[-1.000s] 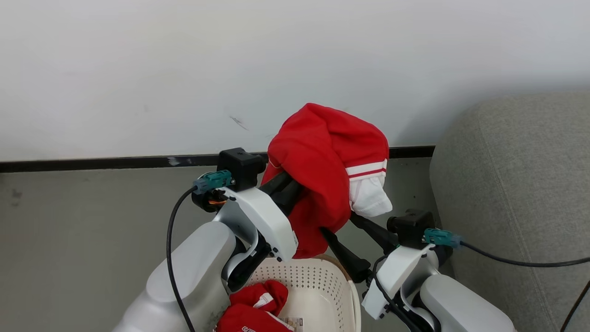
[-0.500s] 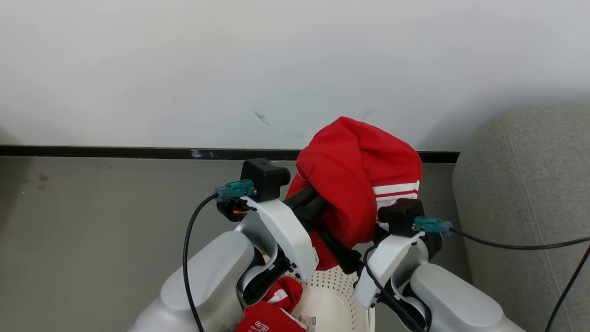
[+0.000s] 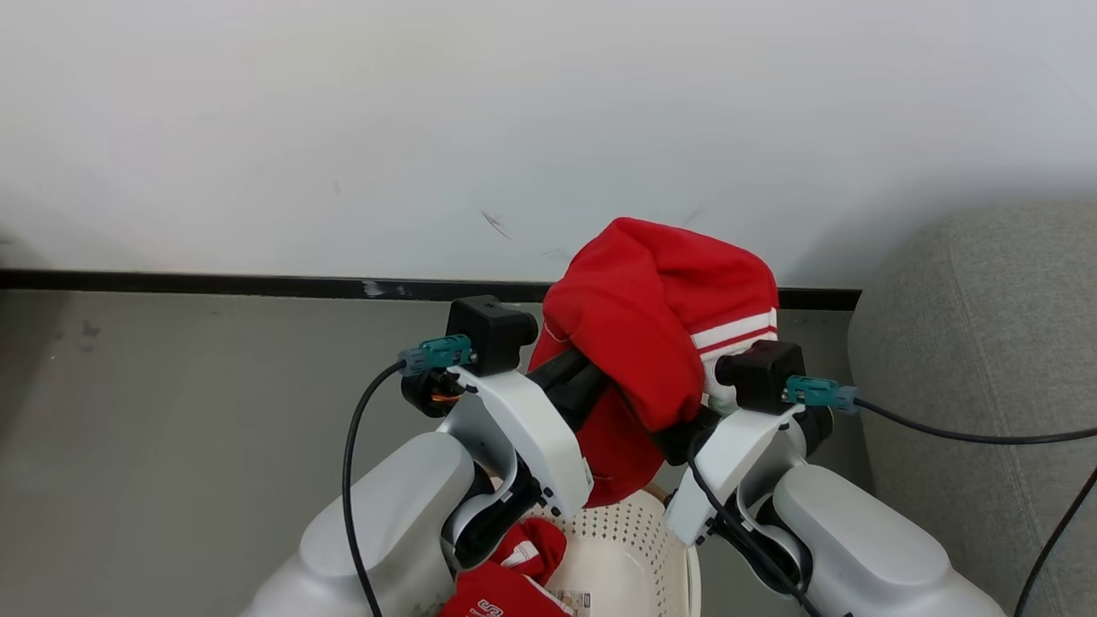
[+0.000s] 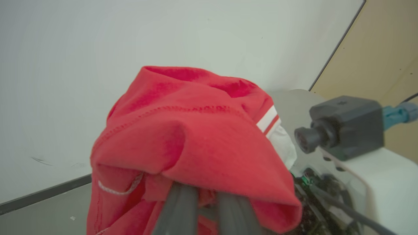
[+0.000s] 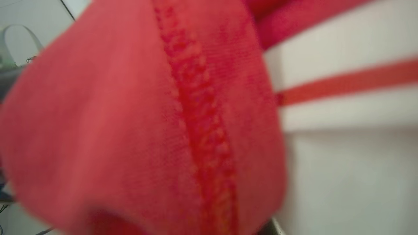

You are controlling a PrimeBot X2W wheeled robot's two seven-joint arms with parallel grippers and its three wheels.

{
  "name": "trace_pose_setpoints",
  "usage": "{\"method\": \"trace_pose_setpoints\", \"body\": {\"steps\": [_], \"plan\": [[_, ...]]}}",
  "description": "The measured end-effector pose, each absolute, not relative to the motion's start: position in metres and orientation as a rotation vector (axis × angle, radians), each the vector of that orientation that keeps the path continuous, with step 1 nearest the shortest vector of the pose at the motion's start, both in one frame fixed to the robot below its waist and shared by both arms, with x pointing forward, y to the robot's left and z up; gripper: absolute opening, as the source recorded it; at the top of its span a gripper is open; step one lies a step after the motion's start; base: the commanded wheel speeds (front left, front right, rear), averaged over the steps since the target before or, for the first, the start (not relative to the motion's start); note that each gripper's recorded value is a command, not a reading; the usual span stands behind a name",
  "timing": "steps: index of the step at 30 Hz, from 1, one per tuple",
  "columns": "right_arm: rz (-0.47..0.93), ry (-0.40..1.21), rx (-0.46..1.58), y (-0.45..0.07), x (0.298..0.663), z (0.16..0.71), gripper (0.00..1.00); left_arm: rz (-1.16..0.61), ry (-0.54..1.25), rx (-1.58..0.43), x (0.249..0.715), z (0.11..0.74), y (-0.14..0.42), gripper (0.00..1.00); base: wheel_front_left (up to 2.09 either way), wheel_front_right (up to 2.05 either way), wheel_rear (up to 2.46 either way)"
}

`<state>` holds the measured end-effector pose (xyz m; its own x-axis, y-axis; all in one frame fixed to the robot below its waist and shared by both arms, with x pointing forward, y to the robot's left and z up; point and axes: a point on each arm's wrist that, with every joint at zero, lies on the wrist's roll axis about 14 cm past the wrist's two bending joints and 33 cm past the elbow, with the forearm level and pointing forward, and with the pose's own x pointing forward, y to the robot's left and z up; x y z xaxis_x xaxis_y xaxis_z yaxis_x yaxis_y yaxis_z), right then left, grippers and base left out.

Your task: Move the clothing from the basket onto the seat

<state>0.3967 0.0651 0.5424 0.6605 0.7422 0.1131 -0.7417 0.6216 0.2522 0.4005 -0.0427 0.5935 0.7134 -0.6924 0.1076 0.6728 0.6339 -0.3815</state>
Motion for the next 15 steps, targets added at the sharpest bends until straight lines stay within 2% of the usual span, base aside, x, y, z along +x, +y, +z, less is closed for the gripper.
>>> {"method": "trace_pose_setpoints", "body": {"steps": [12, 15], "plan": [[0.811, -0.028, 0.282, 0.045, 0.406, 0.549, 0.00, -0.743, 0.056, -0.428, 0.410, 0.588, -0.040, 0.00, 0.00, 0.00, 0.00], [0.793, -0.047, 0.274, 0.037, 0.411, 0.552, 0.00, -0.737, 0.062, -0.430, 0.411, 0.585, -0.040, 0.12, 0.00, 0.00, 0.00]]}}
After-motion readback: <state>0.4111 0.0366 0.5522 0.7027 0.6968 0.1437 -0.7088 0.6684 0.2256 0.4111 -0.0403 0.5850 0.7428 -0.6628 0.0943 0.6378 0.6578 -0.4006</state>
